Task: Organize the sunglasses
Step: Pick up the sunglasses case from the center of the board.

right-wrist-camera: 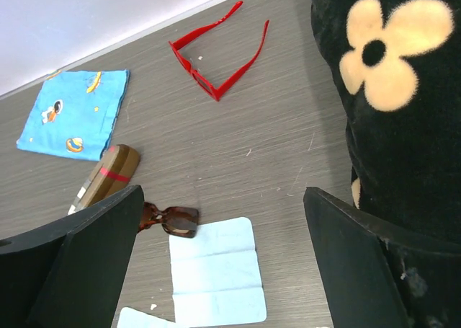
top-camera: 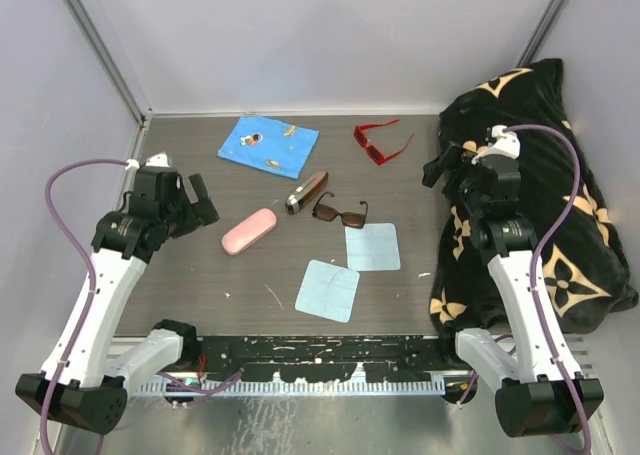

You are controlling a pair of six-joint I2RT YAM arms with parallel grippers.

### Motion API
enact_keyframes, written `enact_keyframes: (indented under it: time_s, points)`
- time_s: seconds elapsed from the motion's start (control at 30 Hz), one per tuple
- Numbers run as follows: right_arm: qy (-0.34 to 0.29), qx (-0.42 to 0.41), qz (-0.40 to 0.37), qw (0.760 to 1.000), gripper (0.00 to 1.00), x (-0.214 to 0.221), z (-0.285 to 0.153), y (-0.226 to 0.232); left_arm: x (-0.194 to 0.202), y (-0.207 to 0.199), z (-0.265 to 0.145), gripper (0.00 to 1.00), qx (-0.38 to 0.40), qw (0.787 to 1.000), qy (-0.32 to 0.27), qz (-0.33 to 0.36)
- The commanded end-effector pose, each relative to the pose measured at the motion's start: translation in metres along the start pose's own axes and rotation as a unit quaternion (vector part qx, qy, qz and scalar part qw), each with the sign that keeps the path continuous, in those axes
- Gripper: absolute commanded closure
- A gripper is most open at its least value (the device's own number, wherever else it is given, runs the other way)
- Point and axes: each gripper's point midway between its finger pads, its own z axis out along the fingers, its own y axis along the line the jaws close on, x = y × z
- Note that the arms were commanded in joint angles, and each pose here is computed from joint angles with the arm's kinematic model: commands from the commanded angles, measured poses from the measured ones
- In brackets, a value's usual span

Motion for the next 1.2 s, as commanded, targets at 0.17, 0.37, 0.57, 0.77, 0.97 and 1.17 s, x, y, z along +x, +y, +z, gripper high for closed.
enact_keyframes:
  time_s: [0.17,0.37,0.57,0.77,0.97,1.17]
  points:
    - [0.000,-0.025,0.037,0.999,0.00,-0.031,0.003,0.018,-0.027,-0.007,0.004,0.02,-0.004,1.000,-0.011,0.003]
    - [0.026,-0.014,0.063,0.998,0.00,-0.023,0.017,0.017,-0.033,0.001,0.006,0.02,-0.021,0.999,-0.029,0.008]
    - [0.078,-0.058,0.061,0.993,0.00,-0.003,0.032,0.030,-0.041,-0.005,0.002,0.02,0.001,0.998,-0.048,0.033]
    - [0.127,-0.101,0.034,0.986,0.00,0.019,0.044,0.039,-0.043,-0.018,0.004,0.02,0.039,0.997,-0.053,0.047]
    - [0.158,-0.085,0.009,0.984,0.00,0.046,0.052,0.031,-0.041,-0.038,0.026,0.02,0.072,0.995,-0.023,0.060]
    - [0.175,-0.089,-0.031,0.980,0.00,0.067,0.048,0.044,-0.020,-0.078,0.049,0.02,0.184,0.974,0.041,0.122]
